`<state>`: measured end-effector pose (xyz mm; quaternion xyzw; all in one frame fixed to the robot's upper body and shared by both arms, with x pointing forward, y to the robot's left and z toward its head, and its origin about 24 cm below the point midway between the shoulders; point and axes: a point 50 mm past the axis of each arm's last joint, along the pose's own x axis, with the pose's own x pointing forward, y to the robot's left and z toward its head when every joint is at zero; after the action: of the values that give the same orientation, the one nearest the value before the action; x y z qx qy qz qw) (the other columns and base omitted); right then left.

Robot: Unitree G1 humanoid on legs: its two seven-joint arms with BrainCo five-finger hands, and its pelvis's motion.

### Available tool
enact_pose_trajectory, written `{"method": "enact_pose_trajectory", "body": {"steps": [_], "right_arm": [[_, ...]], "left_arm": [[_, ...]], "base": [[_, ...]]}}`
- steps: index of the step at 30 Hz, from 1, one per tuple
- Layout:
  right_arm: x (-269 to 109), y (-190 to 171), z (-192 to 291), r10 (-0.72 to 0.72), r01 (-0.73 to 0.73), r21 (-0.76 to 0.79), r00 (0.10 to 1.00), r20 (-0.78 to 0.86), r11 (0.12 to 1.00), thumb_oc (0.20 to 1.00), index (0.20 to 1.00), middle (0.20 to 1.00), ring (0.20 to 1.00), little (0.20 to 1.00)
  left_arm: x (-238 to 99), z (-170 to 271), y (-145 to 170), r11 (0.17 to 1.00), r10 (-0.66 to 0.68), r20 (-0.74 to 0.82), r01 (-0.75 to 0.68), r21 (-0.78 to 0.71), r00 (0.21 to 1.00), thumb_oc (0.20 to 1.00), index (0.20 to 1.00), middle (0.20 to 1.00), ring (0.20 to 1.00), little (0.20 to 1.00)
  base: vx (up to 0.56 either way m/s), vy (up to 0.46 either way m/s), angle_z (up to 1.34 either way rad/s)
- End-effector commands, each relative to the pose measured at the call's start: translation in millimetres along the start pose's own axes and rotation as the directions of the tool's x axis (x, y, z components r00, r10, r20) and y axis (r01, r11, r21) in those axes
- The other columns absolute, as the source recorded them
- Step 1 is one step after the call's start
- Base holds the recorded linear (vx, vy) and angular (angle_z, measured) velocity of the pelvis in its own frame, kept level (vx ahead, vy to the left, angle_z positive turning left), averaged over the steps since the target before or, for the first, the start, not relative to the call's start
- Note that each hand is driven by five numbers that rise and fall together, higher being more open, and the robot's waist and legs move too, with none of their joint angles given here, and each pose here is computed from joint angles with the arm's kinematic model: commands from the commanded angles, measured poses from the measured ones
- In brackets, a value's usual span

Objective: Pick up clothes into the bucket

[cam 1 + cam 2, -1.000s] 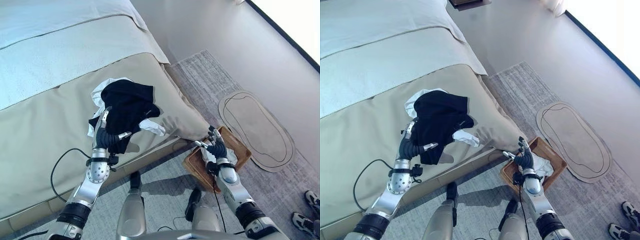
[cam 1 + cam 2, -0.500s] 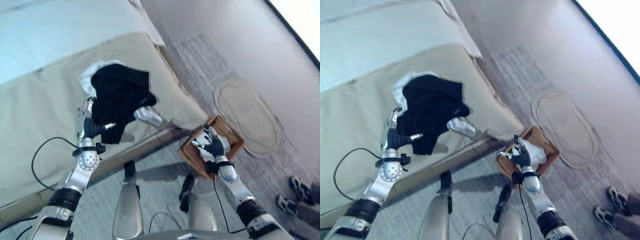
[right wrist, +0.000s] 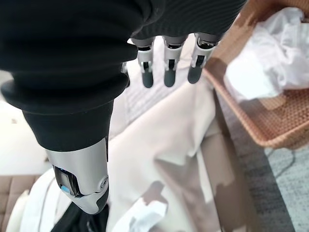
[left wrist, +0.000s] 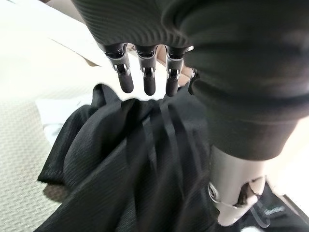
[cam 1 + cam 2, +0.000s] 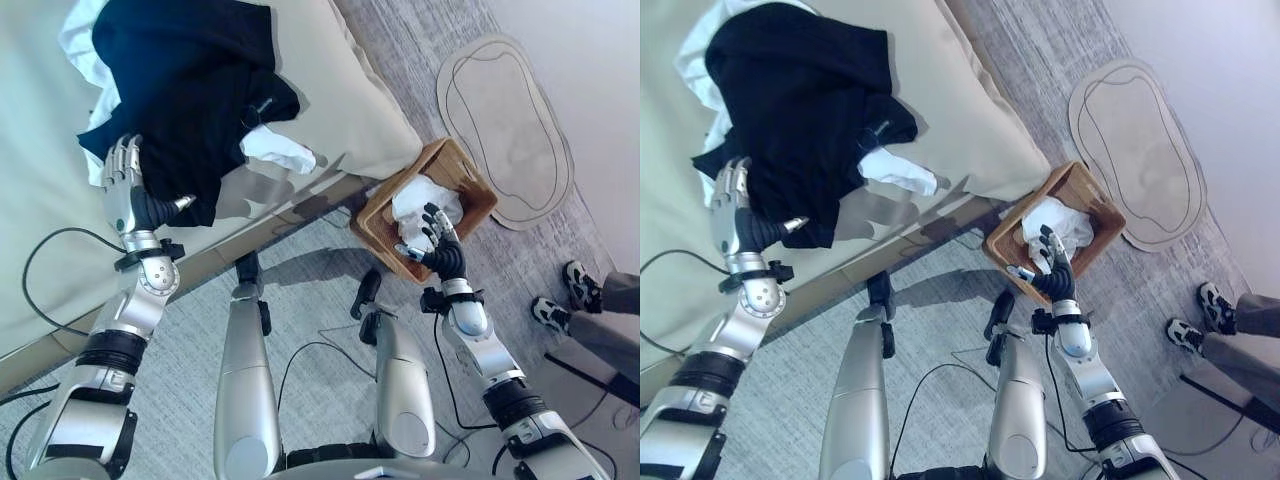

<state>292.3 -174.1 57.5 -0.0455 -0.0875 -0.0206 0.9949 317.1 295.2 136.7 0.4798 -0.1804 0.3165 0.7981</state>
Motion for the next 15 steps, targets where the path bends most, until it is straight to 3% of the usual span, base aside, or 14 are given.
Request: {"method": "enact_pose_trajectory", "body": {"steps": [1,10,13,14,15], "right_arm": [[0,-15,31,-0.024,0.023,0.005,0.985,0.171,1.0,1.0,1.0,1.0,1.0,1.0],[-2,-13,31,0.001,-0.002,0.002,0.983,0.182,1.0,1.0,1.0,1.0,1.0,1.0],[-2,-15,31,0.007,-0.006,-0.008,0.984,0.178,1.0,1.0,1.0,1.0,1.0,1.0],[-3,-17,30,0.004,-0.001,-0.014,0.985,0.174,1.0,1.0,1.0,1.0,1.0,1.0],[-3,-17,30,0.005,-0.002,-0.02,0.985,0.174,1.0,1.0,1.0,1.0,1.0,1.0]], "left_arm": [[27,-5,23,0.972,0.15,0.038,-0.154,0.18,0.988,1.0,1.0,1.0,1.0,1.0],[44,-15,28,0.932,0.163,0.007,-0.157,0.327,0.987,1.0,1.0,1.0,1.0,1.0],[48,-17,27,0.927,0.114,0.001,-0.106,0.36,0.994,1.0,1.0,1.0,1.0,1.0],[49,-16,26,0.919,0.085,0.019,-0.086,0.384,0.996,0.715,0.715,0.715,0.715,0.715],[48,-17,24,0.913,0.062,0.026,-0.067,0.402,0.998,0.542,0.542,0.542,0.542,0.542]], "base": [[0.01,0.009,-0.12],[0.0,0.002,-0.02],[0.0,0.0,0.0],[0.0,0.0,0.0],[0.0,0.0,0.0]]}}
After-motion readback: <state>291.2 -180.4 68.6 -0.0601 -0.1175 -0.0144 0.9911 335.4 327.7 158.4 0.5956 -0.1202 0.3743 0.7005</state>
